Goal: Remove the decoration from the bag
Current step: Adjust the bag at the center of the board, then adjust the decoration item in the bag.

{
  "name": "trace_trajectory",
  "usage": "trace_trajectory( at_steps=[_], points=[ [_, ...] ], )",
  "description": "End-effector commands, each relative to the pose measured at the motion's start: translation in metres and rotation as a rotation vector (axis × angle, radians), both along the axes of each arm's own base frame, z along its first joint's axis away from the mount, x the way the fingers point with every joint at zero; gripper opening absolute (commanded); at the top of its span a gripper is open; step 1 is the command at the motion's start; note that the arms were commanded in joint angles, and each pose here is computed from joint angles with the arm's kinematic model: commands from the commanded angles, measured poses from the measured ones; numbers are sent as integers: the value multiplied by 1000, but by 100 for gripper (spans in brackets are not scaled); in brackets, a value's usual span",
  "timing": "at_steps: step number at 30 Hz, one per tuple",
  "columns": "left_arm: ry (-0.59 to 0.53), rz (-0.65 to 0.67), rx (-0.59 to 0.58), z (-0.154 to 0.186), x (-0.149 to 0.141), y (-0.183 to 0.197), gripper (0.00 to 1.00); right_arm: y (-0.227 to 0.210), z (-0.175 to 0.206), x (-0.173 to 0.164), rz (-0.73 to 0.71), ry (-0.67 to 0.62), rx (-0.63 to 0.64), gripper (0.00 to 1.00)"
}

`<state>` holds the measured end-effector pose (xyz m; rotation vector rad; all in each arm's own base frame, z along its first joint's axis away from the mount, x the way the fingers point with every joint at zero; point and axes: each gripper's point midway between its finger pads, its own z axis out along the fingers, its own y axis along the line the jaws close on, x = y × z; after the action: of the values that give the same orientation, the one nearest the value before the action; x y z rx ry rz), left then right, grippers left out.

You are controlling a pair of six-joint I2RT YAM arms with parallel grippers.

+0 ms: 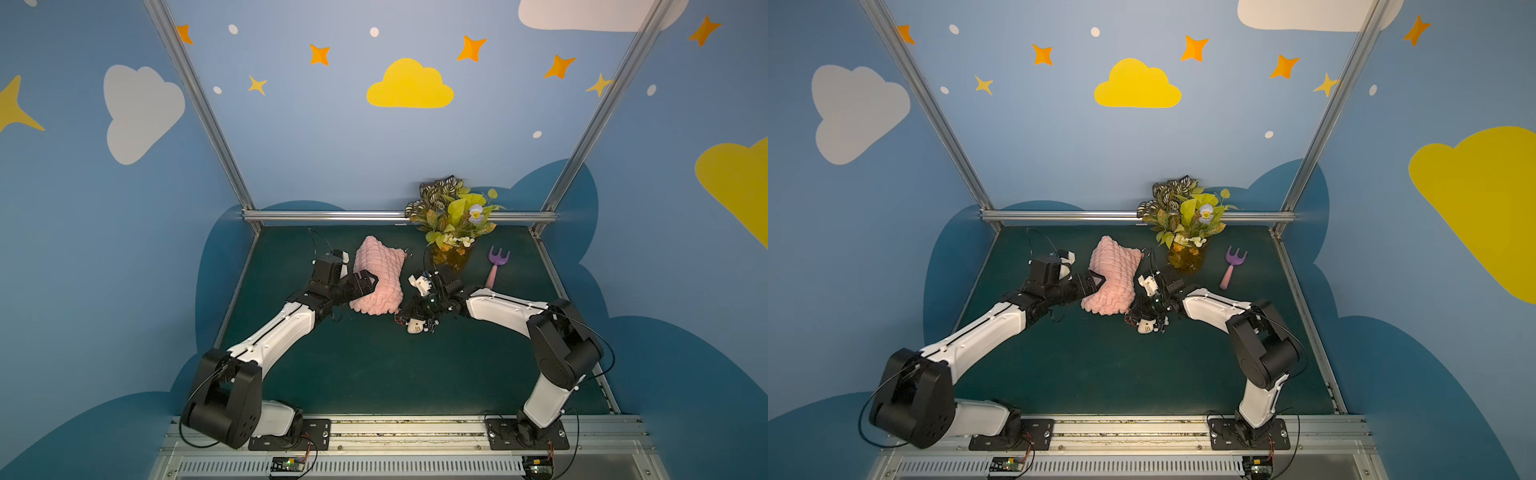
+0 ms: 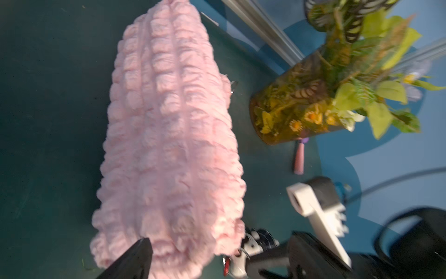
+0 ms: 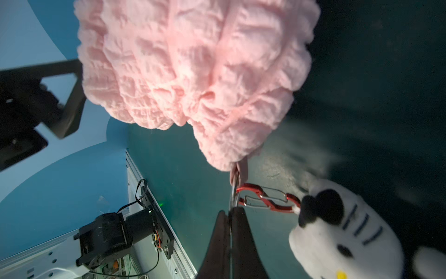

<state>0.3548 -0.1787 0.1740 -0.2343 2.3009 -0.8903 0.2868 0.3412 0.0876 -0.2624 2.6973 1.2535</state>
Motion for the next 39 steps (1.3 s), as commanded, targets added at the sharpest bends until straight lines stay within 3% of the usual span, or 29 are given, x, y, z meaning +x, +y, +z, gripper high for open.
trace_trajectory(
  at_steps=[1,9,14,20,28,31,39],
  points=[
    [83,-68,-52,-5,-38,-6,91,13,4,2,6,8,100,0],
    [189,-173,-262,-14,-79,-41,89,13,13,4,0,18,215,0],
    [249,-228,-305,-30,-85,-63,86,12,21,6,-2,19,254,0],
    [253,-223,-350,-47,-74,-76,78,12,33,10,-10,27,307,0],
    [211,-177,-326,-54,-54,-71,73,12,38,9,-3,30,330,0],
    [202,-162,-325,-56,-45,-66,65,11,36,9,-3,36,332,0],
    [218,-170,-305,-68,-32,-61,62,14,37,8,13,46,367,0]
  ],
)
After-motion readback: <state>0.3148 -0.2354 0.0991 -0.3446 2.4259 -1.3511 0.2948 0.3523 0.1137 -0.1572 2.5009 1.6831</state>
